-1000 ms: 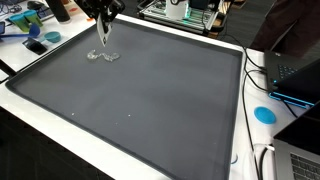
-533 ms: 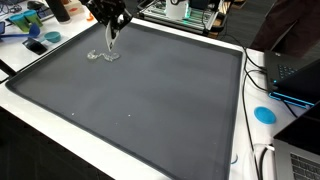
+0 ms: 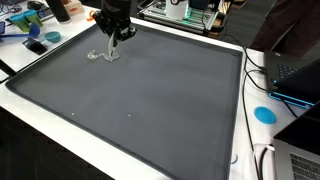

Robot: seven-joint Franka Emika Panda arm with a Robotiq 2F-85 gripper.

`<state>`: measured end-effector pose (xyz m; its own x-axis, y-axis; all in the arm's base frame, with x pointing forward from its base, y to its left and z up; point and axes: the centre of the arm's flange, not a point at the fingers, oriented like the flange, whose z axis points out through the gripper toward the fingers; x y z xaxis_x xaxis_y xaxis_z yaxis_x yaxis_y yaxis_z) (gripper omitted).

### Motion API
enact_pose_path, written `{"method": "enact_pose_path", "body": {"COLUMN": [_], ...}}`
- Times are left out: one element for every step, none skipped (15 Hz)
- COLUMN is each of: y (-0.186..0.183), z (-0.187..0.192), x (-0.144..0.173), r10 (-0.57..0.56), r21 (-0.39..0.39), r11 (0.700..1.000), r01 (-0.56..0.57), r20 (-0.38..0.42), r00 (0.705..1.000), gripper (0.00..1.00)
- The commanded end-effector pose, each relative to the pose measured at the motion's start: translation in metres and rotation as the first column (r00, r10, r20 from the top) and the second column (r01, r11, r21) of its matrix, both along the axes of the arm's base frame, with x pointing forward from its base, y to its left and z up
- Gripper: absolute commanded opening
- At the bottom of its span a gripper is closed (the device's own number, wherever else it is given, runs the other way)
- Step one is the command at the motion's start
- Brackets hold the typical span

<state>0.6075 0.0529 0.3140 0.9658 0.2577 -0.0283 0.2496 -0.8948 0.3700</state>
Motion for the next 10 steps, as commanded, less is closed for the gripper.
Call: {"method": "enact_pose_path", "body": {"y": [0.01, 0.012, 0.014, 0.015, 0.016, 0.017, 0.017, 0.016, 0.015, 0.014], "z": [-0.017, -0.02, -0.022, -0.024, -0.027, -0.029, -0.031, -0.033, -0.035, -0.037], "x": [0.006, 0.007, 0.008, 0.009, 0.01, 0.011, 0.012, 0.014, 0.015, 0.017], "r10": [-0.004, -0.003, -0.005, 0.002, 0.002, 0.003, 0.008, 0.009, 0.014, 0.017], "r21": [-0.068, -0.085, -0.096, -0.1, -0.107, -0.11, -0.117, -0.124, -0.13, -0.132], "r11": [0.998, 0.996, 0.995, 0.995, 0.994, 0.994, 0.993, 0.992, 0.992, 0.991], "r01": [0.005, 0.006, 0.008, 0.002, 0.002, 0.002, -0.003, -0.003, -0.007, -0.01], "r20": [0.024, 0.03, 0.035, 0.037, 0.039, 0.043, 0.047, 0.046, 0.053, 0.051], "r00": [1.0, 1.0, 0.999, 0.999, 0.999, 0.999, 0.999, 0.999, 0.998, 0.999], "gripper": [0.01, 0.01, 0.01, 0.01, 0.01, 0.01, 0.01, 0.01, 0.01, 0.01]}}
